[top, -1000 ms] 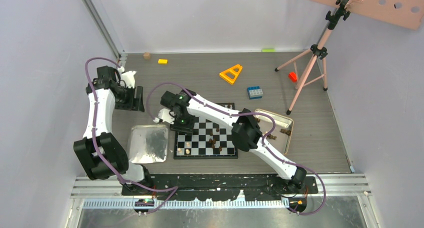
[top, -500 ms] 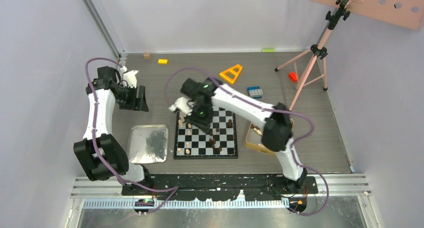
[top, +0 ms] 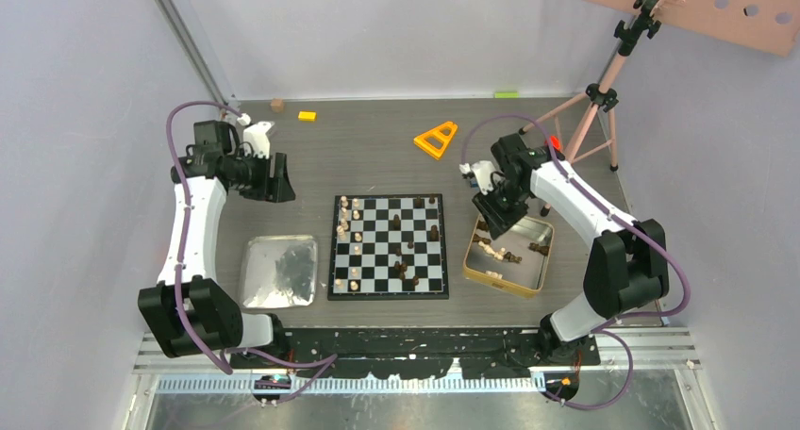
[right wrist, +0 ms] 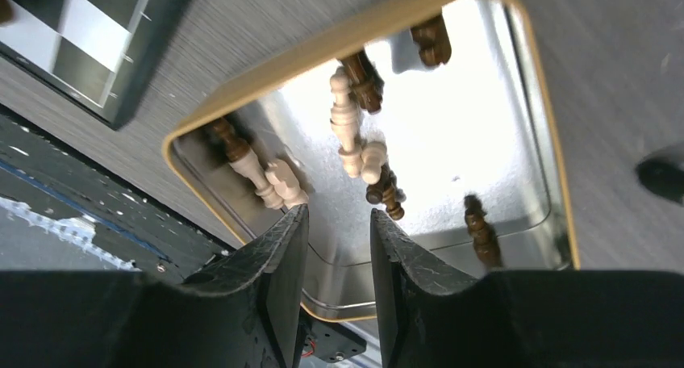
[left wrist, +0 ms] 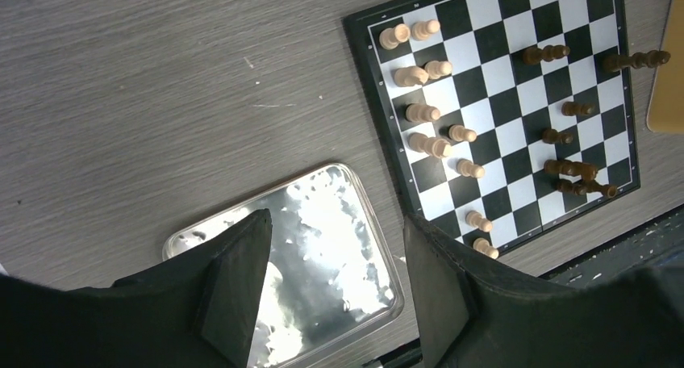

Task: Set up the chess pieces on the board
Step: Pick up the chess piece from the storage box.

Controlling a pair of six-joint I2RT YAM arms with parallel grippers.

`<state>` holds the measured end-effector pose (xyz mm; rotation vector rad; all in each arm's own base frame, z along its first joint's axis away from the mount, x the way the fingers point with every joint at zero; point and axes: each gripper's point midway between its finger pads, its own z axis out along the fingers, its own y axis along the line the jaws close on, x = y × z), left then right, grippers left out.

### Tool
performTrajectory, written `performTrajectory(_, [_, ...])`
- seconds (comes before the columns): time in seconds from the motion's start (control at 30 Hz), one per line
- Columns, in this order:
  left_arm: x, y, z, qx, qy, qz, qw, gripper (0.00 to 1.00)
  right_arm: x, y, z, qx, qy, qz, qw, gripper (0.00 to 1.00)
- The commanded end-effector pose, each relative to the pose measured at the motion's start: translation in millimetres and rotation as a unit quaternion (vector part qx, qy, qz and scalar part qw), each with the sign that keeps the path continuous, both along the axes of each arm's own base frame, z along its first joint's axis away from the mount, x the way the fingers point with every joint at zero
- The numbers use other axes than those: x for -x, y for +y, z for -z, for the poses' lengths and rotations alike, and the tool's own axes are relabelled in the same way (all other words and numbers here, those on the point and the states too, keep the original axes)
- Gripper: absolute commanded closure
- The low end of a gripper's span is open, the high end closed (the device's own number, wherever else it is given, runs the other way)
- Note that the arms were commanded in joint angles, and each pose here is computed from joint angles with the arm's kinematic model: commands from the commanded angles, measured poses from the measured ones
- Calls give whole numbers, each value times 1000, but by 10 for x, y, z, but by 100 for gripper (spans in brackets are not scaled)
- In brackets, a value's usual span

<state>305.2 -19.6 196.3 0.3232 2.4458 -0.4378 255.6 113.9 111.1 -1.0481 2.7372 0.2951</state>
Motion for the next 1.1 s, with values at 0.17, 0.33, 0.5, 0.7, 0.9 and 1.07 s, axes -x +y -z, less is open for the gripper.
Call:
performTrajectory(0.17, [-96,-88,-117,8,-34,-1,999,37,-78,-247,290,7,-28,18,999,63])
performTrajectory(0.33, [-91,-89,-119,8,-34,-2,999,37,-47,-260,399,11,-13,17,1000,64])
performTrajectory(0.5, [-83,-88,-106,8,-31,-2,999,37,11,-288,522,19,3,15,1000,63])
performTrajectory(0.7, [-80,-97,-112,10,-31,0,999,36,98,-302,635,22,20,14,999,62])
performTrajectory(0.9, [-67,-99,-114,10,-32,0,999,37,122,-322,696,27,28,14,999,62])
performTrajectory(1.07, [-64,-101,-114,10,-32,1,999,37,120,-325,738,30,33,12,999,65])
